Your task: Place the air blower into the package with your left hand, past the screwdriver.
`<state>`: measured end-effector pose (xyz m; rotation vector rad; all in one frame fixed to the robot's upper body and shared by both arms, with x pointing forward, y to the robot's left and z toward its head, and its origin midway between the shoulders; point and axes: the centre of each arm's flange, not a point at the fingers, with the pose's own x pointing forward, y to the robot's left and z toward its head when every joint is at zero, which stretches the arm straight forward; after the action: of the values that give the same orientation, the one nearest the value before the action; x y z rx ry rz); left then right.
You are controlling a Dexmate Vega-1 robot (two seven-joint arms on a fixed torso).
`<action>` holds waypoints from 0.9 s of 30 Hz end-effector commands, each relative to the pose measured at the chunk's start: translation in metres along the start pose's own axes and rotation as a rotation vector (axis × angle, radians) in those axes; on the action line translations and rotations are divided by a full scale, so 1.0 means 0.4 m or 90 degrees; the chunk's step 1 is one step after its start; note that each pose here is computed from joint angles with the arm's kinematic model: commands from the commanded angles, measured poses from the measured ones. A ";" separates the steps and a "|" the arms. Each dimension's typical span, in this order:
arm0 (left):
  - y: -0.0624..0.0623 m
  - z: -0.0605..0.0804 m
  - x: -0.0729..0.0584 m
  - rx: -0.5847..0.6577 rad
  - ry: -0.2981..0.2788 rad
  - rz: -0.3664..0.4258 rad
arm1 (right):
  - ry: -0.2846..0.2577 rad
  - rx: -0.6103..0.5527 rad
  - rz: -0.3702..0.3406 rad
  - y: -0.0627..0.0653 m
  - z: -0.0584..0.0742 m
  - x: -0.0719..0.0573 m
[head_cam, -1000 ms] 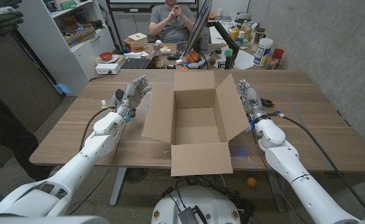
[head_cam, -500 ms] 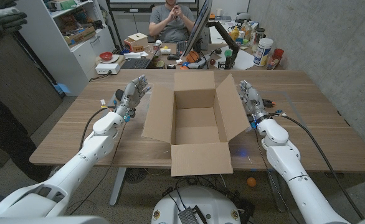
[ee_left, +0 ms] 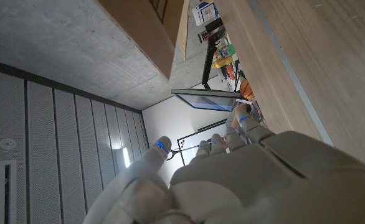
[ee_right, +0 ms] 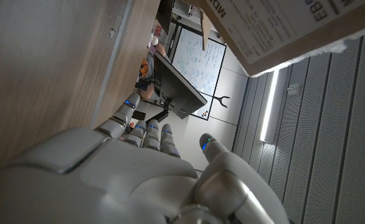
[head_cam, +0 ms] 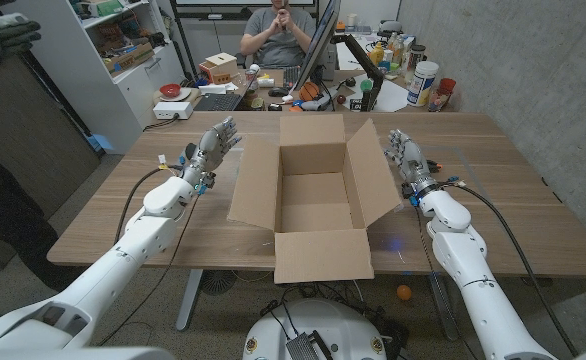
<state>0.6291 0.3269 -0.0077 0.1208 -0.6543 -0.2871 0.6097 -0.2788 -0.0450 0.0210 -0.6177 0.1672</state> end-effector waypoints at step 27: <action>0.203 0.144 -0.066 0.253 -0.014 -0.043 | -0.014 -0.004 -0.019 -0.003 0.016 -0.035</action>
<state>0.6001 0.3788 0.0173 0.3883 -0.7243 -0.2627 0.5962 -0.2839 -0.0460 0.0299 -0.6444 0.1486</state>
